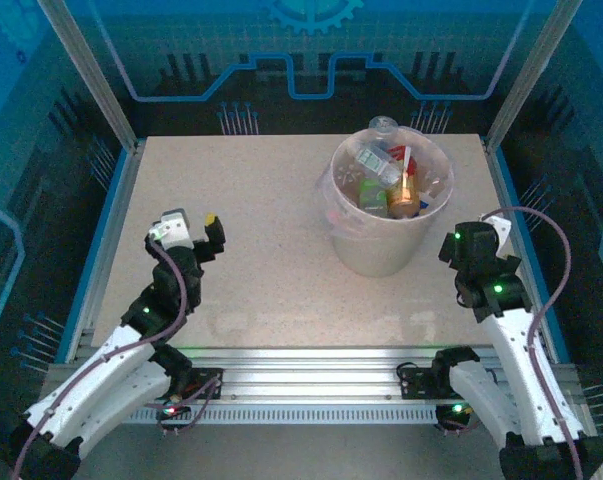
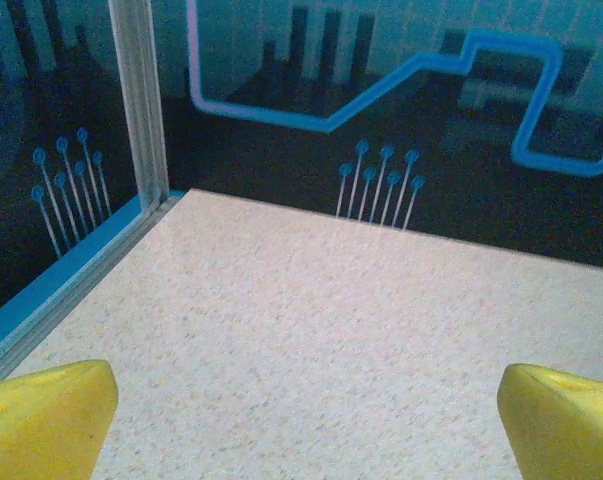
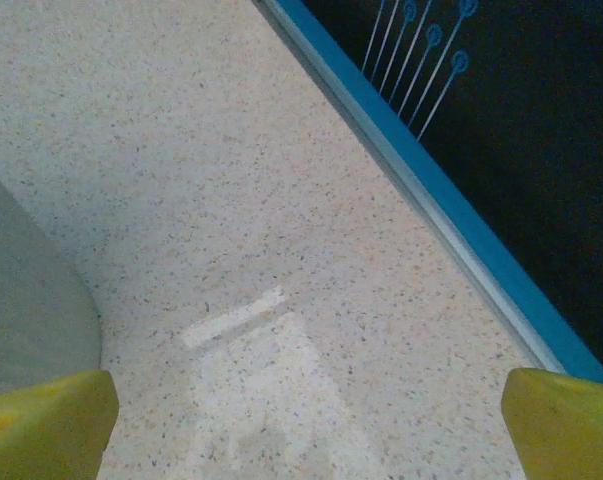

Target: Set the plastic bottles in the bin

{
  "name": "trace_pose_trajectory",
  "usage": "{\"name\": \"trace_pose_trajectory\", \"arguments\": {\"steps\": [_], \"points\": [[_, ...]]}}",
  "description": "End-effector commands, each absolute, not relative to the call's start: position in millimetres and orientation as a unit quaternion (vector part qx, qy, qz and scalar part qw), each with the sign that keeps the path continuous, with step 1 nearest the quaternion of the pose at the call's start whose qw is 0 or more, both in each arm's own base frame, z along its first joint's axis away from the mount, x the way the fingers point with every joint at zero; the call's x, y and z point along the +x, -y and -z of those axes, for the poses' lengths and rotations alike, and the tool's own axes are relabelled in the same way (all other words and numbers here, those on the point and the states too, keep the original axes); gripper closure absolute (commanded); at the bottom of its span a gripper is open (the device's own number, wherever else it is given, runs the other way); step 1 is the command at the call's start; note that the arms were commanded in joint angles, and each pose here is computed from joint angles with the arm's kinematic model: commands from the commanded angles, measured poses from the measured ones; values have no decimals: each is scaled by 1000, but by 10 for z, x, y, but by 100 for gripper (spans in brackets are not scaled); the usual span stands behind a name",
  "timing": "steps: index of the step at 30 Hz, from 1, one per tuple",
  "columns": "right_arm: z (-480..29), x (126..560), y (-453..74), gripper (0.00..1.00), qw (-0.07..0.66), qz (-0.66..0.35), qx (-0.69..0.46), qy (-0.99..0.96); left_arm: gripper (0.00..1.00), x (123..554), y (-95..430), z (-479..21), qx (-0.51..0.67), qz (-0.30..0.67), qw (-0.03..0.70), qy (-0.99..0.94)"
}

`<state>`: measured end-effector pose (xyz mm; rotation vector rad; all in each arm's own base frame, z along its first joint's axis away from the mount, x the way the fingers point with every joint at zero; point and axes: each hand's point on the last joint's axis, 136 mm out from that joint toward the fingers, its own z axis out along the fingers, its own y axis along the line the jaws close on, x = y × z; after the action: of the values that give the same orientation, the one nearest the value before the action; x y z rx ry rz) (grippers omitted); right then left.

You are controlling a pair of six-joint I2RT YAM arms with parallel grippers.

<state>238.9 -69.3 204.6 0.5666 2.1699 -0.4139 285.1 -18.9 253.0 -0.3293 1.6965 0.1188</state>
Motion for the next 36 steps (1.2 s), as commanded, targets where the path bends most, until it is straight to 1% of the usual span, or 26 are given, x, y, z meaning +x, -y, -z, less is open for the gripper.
{"name": "trace_pose_trajectory", "arguments": {"steps": [1,8,18,27,36], "points": [[-2021,2698,677,0,457,131,221,-852,1,2940,128,-2383,-152,-49,640,-751],[-1751,3065,708,0,477,73,207,-851,1,3057,15,-2192,-173,-20,638,-750],[-1540,3451,626,0,509,52,163,-843,1,3139,-106,-2010,-184,-12,631,-754],[-1488,3677,450,0,544,29,121,-830,1,3217,-180,-1899,-185,-14,629,-755],[-1324,3874,237,0,540,37,72,-838,1,3368,-264,-1830,-174,-12,633,-754]]}}
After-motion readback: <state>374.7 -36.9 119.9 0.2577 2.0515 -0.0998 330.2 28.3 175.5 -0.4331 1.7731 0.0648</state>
